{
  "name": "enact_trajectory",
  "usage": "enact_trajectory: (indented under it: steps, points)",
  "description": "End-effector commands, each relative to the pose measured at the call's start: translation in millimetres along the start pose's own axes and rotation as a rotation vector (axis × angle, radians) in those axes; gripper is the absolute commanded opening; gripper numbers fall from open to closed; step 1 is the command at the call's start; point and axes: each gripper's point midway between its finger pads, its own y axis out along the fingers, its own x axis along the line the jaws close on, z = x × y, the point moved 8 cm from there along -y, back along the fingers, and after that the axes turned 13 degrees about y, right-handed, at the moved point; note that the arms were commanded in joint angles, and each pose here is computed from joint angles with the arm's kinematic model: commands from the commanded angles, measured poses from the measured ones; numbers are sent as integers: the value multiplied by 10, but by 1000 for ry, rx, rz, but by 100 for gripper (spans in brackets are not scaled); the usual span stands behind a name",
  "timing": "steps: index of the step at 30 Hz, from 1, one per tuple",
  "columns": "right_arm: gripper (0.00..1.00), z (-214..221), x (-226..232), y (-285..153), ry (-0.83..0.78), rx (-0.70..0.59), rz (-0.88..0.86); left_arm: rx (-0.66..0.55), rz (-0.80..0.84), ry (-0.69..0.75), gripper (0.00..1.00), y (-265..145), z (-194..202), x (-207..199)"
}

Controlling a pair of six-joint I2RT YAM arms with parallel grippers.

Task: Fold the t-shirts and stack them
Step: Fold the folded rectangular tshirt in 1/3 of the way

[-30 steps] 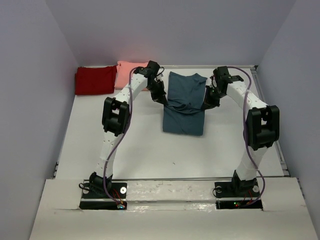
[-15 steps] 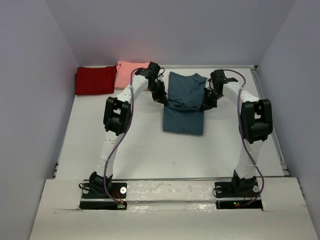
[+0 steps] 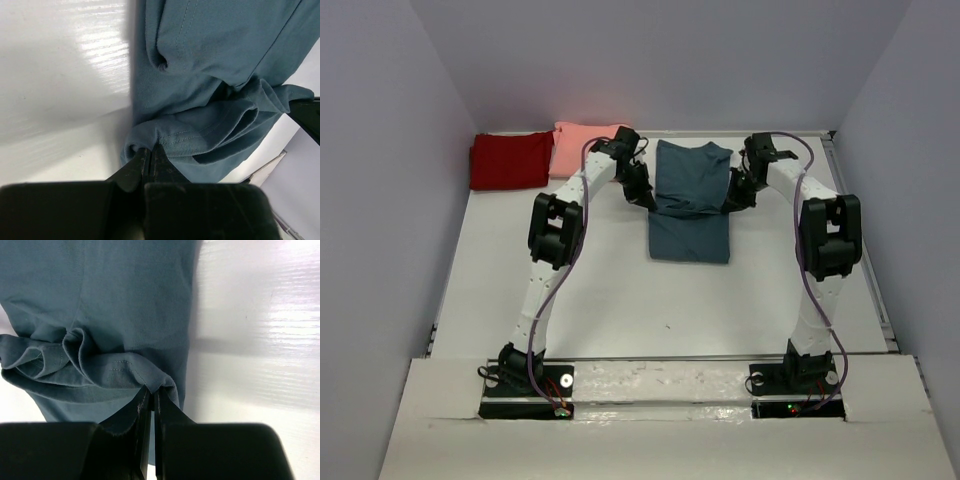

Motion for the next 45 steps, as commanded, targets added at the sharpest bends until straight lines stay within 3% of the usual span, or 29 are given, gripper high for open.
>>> enact_trajectory:
  steps: [1, 2, 3, 6, 7, 9, 10, 15, 24, 29, 31, 32, 33, 34, 35, 39, 40, 44, 45]
  points:
    - [7, -241, 65, -77, 2, -100, -23, -54, 11, 16, 0, -114, -114, -20]
    - [14, -245, 63, -82, 5, -106, -18, -58, 11, 17, 0, -119, -121, -24]
    - [30, -256, 57, -86, 6, -116, -8, -65, 6, 15, 4, -134, -136, -6]
    - [50, -260, 58, -114, 6, -130, -5, -88, 0, 23, 27, -181, -165, -19]
    - [51, -258, 61, -123, 5, -132, -8, -110, 2, 33, 42, -246, -193, -50]
    - [57, -260, 85, -169, 0, -145, -24, -148, -20, 42, 61, -314, -231, -61]
    - [57, -259, 93, -187, -5, -148, -30, -184, -17, 52, 65, -413, -272, -103]
    - [58, -267, 169, -367, -23, -199, -76, -310, -20, 59, 74, -709, -403, -191]
    - [59, -207, 352, -870, -73, -328, -217, -437, -24, 122, 75, -1221, -452, -362]
    - [58, -21, 312, -916, -72, -285, -260, -420, 28, 161, 75, -1284, -283, -369]
    - [52, 61, 284, -856, -62, -241, -280, -421, 130, 194, 74, -1300, -222, -449]
    - [45, 92, 268, -820, -58, -221, -285, -405, 162, 191, 74, -1254, -176, -441]
    - [16, 131, 243, -746, -52, -188, -292, -362, 178, 159, 74, -1129, -81, -369]
    - [0, 140, 239, -707, -42, -171, -296, -356, 231, 174, 74, -1111, -58, -404]
    - [0, 147, 235, -671, -37, -155, -299, -338, 246, 169, 73, -1059, -23, -381]
    - [0, 117, 277, -590, -26, -129, -336, -285, 323, 193, 48, -906, 77, -394]
    - [0, 112, 284, -530, -23, -105, -349, -270, 348, 196, 34, -893, 93, -410]
    - [0, 67, 331, -443, -11, -75, -384, -246, 378, 185, 0, -771, 108, -407]
    - [0, 65, 336, -432, -9, -71, -389, -244, 380, 187, 0, -760, 108, -411]
